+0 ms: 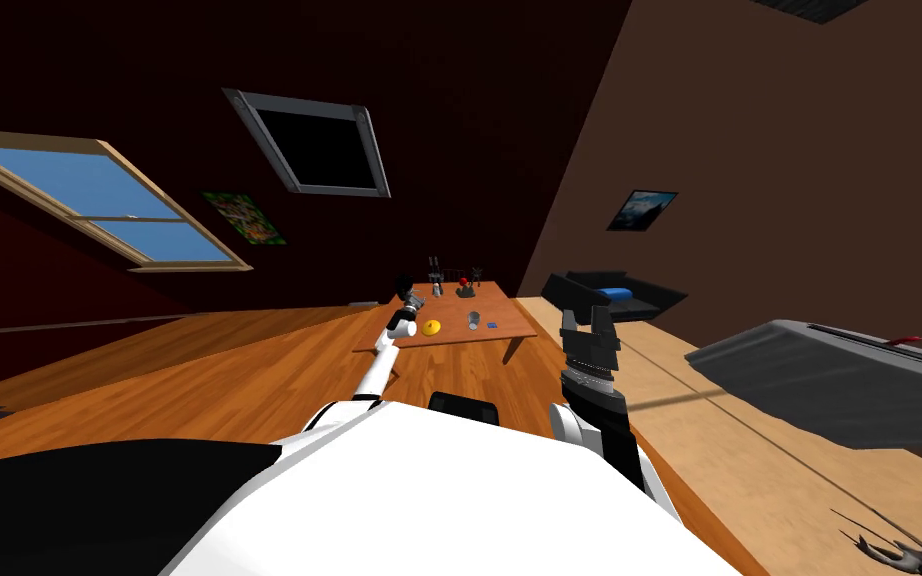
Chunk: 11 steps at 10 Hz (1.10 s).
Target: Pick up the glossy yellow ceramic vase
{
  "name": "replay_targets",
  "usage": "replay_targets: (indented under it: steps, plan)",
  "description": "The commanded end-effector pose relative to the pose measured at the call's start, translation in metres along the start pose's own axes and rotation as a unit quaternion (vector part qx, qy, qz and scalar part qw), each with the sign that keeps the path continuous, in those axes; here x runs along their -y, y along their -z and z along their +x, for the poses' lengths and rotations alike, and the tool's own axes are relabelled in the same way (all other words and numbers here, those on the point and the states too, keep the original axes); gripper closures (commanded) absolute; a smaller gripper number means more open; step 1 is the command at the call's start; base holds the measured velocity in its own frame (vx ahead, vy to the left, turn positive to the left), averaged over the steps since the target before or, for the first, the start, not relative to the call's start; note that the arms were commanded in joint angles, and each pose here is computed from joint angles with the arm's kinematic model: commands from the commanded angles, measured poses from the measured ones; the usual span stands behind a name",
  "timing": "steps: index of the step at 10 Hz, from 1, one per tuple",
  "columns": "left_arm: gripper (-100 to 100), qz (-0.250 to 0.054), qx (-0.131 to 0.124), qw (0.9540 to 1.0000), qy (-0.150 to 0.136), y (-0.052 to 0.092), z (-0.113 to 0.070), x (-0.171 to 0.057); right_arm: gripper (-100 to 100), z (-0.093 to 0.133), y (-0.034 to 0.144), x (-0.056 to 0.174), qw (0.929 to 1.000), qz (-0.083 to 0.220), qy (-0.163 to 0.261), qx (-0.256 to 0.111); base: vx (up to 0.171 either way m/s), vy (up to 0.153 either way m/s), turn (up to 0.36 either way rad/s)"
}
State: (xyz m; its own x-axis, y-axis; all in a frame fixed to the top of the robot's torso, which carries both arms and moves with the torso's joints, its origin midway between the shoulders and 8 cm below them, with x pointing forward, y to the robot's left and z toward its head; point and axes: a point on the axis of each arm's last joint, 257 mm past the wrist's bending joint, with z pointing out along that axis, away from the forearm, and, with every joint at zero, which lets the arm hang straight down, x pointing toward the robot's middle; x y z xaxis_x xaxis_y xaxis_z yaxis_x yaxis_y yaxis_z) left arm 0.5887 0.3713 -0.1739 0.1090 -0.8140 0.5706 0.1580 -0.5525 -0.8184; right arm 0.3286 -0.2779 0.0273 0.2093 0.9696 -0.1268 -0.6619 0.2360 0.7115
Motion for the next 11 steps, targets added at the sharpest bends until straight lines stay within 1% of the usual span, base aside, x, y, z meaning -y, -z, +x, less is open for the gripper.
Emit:
replay_targets:
  steps: [1,2,3,4,5,6,7,8,9,10,11]
  plan:
    - [-100,-0.020,0.014,0.9996,0.011,-0.003,-0.010,-0.013,0,0.000,0.000,0.000,1.0000,0.000,0.000,0.000,0.003,-0.023,0.044]
    - [-100,-0.034,0.017,0.9987,0.033,-0.015,-0.005,-0.016,0,0.000,0.000,0.000,1.0000,0.000,0.000,0.000,0.010,-0.027,0.089]
    - [-100,-0.047,0.029,0.9979,0.033,-0.014,-0.016,-0.028,0,0.000,0.000,0.000,1.0000,0.000,0.000,0.000,0.008,-0.028,0.037]
    - [-100,-0.048,0.030,0.9978,0.033,-0.013,-0.017,-0.030,0,0.000,0.000,0.000,1.0000,0.000,0.000,0.000,0.002,-0.016,-0.012]
    - [-100,-0.068,0.037,0.9955,0.054,-0.024,-0.013,-0.037,0,0.000,0.000,0.000,1.0000,0.000,0.000,0.000,0.006,-0.027,0.101]
    - [-100,-0.078,0.046,0.9944,0.054,-0.022,-0.022,-0.047,0,0.000,0.000,0.000,1.0000,0.000,0.000,0.000,0.009,-0.028,0.050]
    - [-100,-0.094,0.051,0.9916,0.073,-0.031,-0.016,-0.051,0,0.000,0.000,0.000,1.0000,0.000,0.000,0.000,0.019,-0.031,0.092]
    - [-100,-0.108,0.063,0.9894,0.074,-0.028,-0.027,-0.065,0,0.000,0.000,0.000,1.0000,0.000,0.000,0.000,0.021,-0.027,0.046]
    - [-100,-0.120,0.067,0.9862,0.092,-0.037,-0.020,-0.068,0,0.000,0.000,0.000,1.0000,0.000,0.000,0.000,0.025,-0.029,0.092]
    - [-100,-0.138,0.080,0.9829,0.092,-0.032,-0.030,-0.083,0,0.000,0.000,0.000,1.0000,0.000,0.000,0.000,0.027,-0.033,0.051]
    - [-100,-0.152,0.086,0.9786,0.109,-0.040,-0.026,-0.089,0,0.000,0.000,0.000,1.0000,0.000,0.000,0.000,0.041,-0.038,0.094]
